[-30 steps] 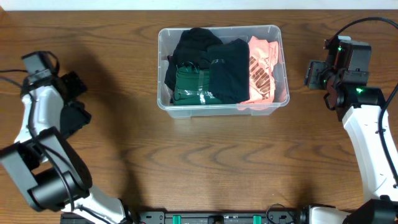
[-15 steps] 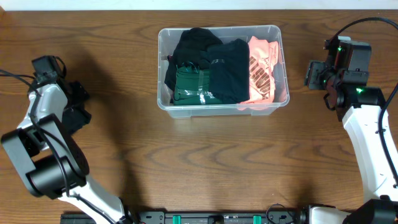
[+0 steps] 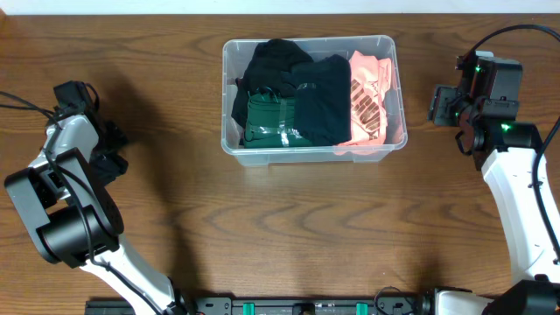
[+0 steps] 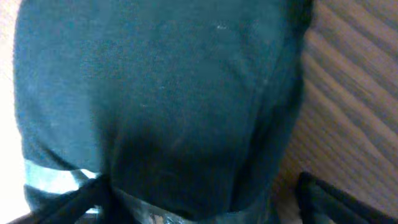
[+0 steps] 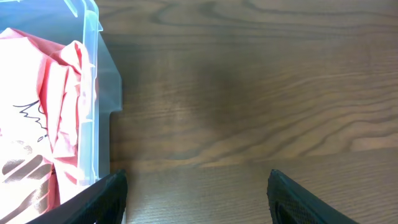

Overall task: Pack container
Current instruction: 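Grasp the last folded black garment on the left with the left gripper, then carry the black garment into the container's left side and lower it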

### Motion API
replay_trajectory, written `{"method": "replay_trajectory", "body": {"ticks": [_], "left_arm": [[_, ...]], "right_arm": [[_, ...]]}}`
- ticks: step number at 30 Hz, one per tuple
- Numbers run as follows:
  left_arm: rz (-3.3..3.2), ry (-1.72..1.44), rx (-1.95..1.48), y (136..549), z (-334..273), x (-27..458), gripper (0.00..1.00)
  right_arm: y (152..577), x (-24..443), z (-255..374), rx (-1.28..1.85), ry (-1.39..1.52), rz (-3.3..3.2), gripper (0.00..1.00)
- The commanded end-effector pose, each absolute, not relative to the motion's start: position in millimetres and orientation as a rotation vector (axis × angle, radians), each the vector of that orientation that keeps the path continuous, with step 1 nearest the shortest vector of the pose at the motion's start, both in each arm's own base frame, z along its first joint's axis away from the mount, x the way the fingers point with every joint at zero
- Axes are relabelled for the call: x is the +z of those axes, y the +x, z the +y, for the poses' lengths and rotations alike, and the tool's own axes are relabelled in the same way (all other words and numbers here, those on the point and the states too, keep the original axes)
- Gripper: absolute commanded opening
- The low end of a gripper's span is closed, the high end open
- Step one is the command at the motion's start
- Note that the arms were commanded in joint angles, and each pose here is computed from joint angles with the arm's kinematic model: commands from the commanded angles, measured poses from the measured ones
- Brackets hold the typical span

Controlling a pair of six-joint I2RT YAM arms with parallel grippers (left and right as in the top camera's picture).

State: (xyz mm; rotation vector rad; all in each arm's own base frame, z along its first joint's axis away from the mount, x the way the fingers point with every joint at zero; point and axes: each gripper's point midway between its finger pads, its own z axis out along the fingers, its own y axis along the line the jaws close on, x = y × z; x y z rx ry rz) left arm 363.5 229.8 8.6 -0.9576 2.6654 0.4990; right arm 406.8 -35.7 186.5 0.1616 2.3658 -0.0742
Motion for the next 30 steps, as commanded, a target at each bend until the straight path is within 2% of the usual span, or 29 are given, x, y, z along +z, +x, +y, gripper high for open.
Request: {"method": "replay_trajectory", "body": {"ticks": [1, 2, 3, 4, 9, 18, 24, 30], "left_arm": [[2.726, -0.972, 0.477, 351, 224, -5, 0.44], [2.714, -0.971, 0.477, 352, 224, 0, 0.23], [2.702, -0.970, 0.477, 353, 225, 4, 0.08], [2.689, -0.968, 0.477, 354, 225, 9, 0.06], [2.616, -0.955, 0.477, 361, 227, 39, 0.06], [2.382, -0.789, 0.433, 387, 191, 149, 0.06], [2.262, -0.556, 0.326, 398, 113, 221, 0.06], [2.264, -0.251, 0.181, 409, 4, 240, 0.05]], "right_arm": [[406, 185, -40, -0.078, 0.194, 2.367, 0.70], [406, 185, -40, -0.078, 0.194, 2.367, 0.70], [406, 185, -40, -0.078, 0.194, 2.368, 0.70], [406, 185, -40, -0.078, 0.194, 2.367, 0.70], [406, 185, -40, -0.078, 0.194, 2.368, 0.70], [406, 185, -40, -0.078, 0.194, 2.368, 0.70], [406, 185, -40, -0.078, 0.194, 2.367, 0.70], [406, 185, -40, -0.078, 0.194, 2.367, 0.70]]}}
